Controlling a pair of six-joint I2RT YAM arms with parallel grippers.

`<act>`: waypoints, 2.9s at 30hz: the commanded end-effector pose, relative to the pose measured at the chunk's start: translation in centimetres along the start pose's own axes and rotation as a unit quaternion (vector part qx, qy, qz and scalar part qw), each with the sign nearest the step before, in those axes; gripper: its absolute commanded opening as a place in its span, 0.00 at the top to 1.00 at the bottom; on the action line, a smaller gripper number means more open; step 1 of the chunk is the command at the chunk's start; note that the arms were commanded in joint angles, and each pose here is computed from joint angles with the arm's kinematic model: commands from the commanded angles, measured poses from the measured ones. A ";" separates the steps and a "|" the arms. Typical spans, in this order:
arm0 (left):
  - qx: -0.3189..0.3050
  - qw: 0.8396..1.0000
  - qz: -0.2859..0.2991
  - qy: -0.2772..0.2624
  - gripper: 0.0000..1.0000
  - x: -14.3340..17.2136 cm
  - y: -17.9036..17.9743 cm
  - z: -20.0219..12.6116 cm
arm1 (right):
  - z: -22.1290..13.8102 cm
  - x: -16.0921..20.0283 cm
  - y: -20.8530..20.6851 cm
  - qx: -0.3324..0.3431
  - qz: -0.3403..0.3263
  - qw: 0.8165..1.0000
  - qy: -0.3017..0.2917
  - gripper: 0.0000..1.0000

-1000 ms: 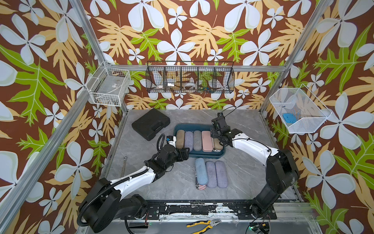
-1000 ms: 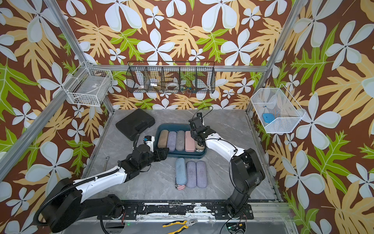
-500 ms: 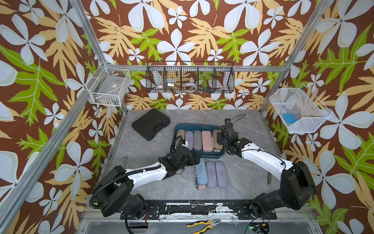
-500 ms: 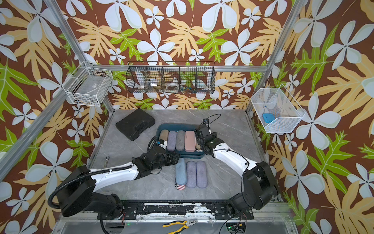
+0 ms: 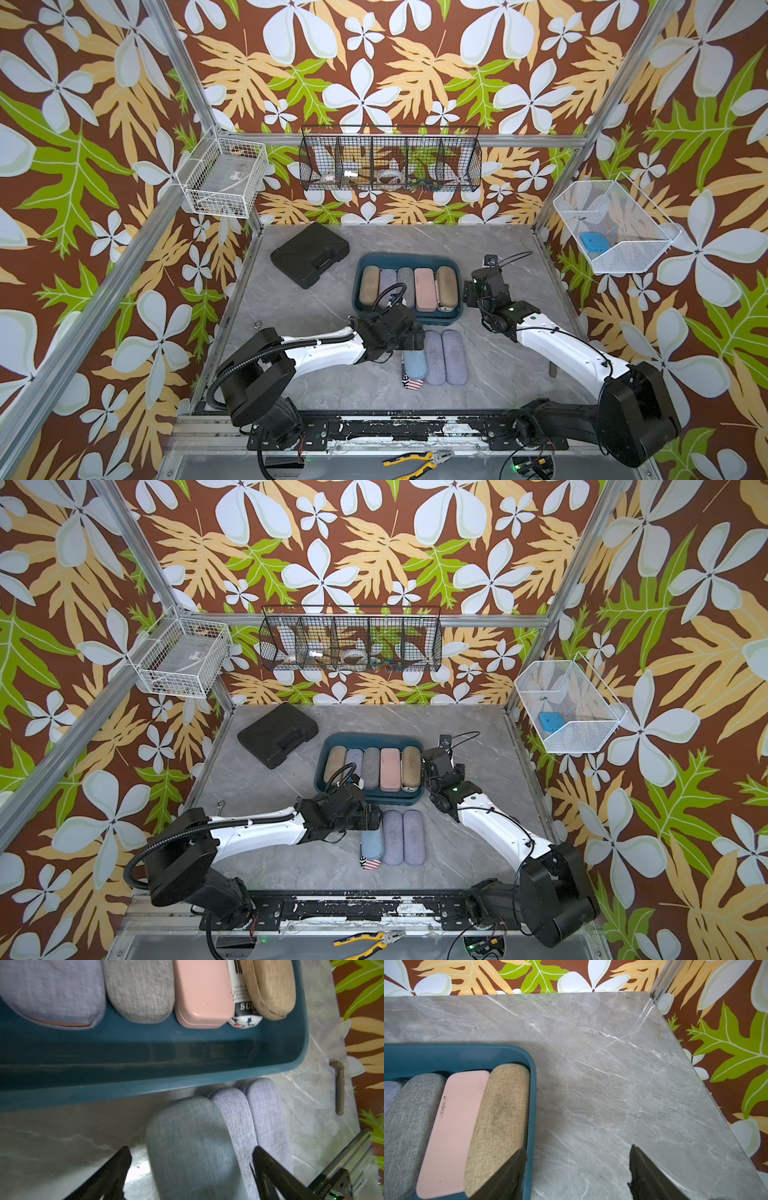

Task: Put the glasses cases into the storage boxes
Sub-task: Pick up the glasses case, then place the glasses case in the storage box.

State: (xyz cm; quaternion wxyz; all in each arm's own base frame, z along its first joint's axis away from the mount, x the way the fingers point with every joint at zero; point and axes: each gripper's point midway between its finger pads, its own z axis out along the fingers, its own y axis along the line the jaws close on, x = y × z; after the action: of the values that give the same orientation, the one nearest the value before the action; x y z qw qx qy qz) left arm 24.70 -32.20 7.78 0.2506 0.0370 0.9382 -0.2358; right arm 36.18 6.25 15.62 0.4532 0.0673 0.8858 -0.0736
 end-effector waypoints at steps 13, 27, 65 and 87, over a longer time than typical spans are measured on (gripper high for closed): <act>-0.044 0.998 0.021 0.040 0.14 2.7 0.0 1.2 | -0.5 0.2 -1.7 -0.023 0.027 0.999 -0.015 0.23; -0.054 0.998 0.026 0.030 0.34 2.2 0.2 0.3 | -0.4 0.8 -2.0 -0.024 0.034 0.999 -0.009 0.23; 0.007 0.987 0.028 -0.159 0.34 -12.6 -5.2 -6.2 | 0.1 0.4 -1.8 -0.017 0.026 1.000 -0.002 0.24; -0.030 0.991 0.031 -0.124 0.34 -18.2 -5.0 4.4 | 0.2 0.1 -1.7 -0.016 0.027 0.999 0.002 0.24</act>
State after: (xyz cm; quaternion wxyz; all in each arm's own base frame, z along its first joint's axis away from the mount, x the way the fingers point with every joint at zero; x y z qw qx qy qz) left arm 41.30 -37.41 15.67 0.3770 0.0263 0.9039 -0.2004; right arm 35.81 4.64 15.30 0.4539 0.0781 0.8864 -0.0458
